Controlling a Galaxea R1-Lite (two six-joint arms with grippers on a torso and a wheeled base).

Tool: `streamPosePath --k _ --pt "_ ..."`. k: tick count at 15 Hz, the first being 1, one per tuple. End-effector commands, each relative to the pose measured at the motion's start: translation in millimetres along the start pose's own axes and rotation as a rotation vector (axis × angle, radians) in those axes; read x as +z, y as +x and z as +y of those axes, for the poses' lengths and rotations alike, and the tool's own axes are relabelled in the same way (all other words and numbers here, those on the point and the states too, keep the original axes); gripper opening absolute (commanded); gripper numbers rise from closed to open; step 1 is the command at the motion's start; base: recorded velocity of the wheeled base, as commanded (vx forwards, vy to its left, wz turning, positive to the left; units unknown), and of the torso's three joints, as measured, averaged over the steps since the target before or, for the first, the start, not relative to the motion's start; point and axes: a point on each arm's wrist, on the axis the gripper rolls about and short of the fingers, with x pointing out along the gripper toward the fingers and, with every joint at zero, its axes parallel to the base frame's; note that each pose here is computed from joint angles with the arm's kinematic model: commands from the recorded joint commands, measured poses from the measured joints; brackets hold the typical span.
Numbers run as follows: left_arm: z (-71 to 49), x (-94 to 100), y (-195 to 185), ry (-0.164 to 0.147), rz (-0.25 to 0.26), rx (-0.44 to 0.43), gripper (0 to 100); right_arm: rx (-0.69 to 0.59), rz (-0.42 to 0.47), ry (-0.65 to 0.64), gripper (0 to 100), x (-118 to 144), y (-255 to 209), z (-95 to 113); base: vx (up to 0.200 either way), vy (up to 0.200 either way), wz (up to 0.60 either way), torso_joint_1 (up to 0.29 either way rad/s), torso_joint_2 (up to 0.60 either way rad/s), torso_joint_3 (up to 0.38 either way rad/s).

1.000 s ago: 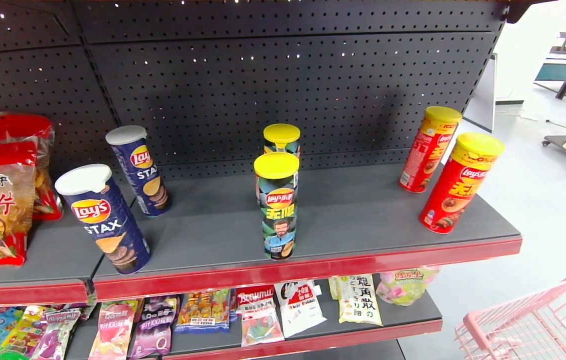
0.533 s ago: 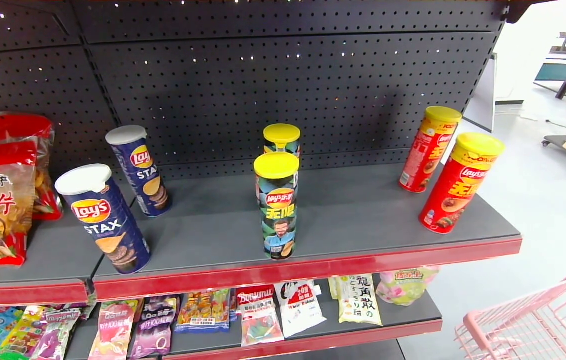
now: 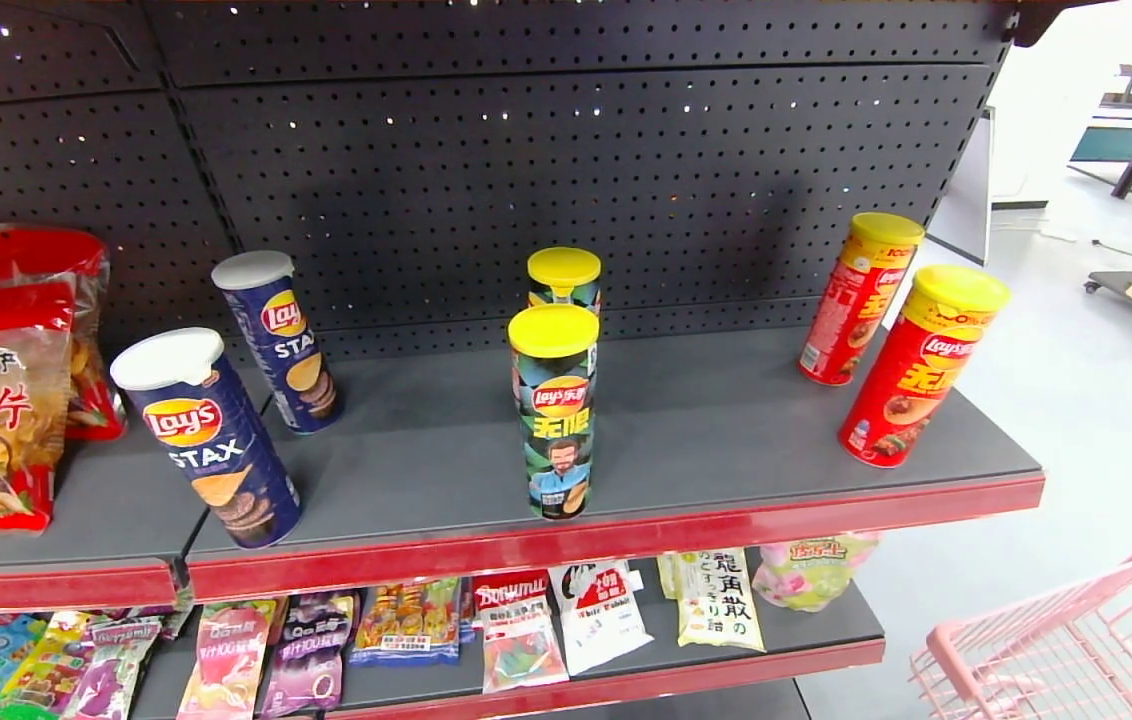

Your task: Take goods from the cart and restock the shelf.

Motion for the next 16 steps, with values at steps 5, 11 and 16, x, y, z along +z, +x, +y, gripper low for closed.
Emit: streamPosePath --k 5,11,16 --pt "-0.1 -1.0 -4 0.005 -0.050 -0.050 100 -0.011 -0.058 -0.041 100 -1 1 0 0.000 0.000 0.00 0.000 0.00 0.000" --pt "0.0 -1.0 -4 0.006 -0.050 -0.049 100 -0.037 -0.064 -0.035 100 -1 2 -1 0.000 0.000 0.00 0.000 0.00 0.000" --pt "0.0 -1.0 -4 0.008 -0.050 -0.049 100 -0.065 0.006 -0.020 100 -8 2 -2 0.000 0.000 0.00 0.000 0.00 0.000"
